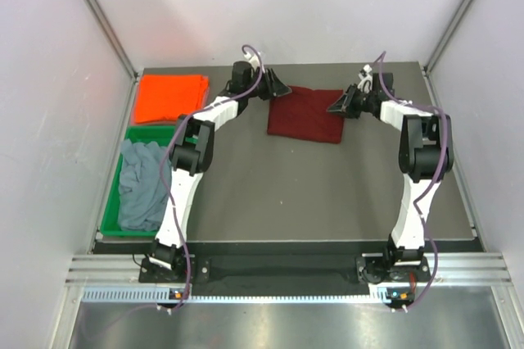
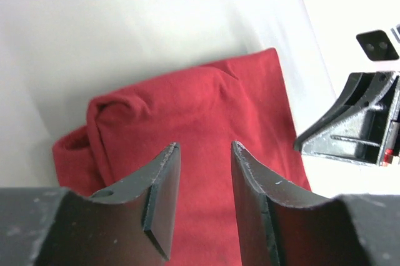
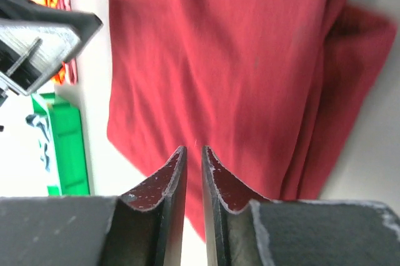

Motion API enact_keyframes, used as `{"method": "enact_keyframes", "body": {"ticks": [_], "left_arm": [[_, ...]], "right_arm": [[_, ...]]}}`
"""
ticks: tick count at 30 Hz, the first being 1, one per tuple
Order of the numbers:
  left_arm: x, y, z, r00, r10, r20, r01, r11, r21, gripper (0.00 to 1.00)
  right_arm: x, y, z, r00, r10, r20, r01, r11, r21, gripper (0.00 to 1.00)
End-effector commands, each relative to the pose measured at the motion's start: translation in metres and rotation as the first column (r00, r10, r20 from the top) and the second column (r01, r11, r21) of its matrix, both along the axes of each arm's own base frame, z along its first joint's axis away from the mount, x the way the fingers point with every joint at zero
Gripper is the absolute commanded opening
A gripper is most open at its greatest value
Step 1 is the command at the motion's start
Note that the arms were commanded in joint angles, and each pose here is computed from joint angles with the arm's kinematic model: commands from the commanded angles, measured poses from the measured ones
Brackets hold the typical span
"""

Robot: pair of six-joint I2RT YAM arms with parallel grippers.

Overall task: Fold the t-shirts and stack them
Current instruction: Fold the tshirt

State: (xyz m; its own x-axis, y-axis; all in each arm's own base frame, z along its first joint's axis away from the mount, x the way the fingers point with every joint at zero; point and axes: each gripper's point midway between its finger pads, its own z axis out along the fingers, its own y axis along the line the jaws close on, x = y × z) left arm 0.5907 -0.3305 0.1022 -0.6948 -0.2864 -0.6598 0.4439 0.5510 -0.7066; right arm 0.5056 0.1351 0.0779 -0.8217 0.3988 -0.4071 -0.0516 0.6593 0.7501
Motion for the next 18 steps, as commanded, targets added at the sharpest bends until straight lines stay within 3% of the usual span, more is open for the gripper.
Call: {"method": "enact_keyframes", "body": {"ticks": [1, 8, 18], "left_arm": [[0.016, -0.005, 0.016, 0.997, -0.005, 0.077, 0.01, 0.998, -0.065, 0.44], [0.043, 0.004, 0.008, 0.994, 0.068, 0.084, -0.055, 0.988, -0.144, 0.45], [0.078, 0.029, 0.032, 0.964, 0.236, 0.121, -0.2, 0.946, -0.255, 0.47]], "right_arm": [[0.034, -0.001, 0.005, 0.996, -0.023, 0.088, 0.02, 0.999, 0.031, 0.15], [0.06, -0.025, -0.013, 0.99, -0.11, 0.088, 0.104, 0.992, 0.064, 0.15], [0.052, -0.033, -0.029, 0.988, -0.133, 0.081, 0.128, 0.989, 0.073, 0.2]]}}
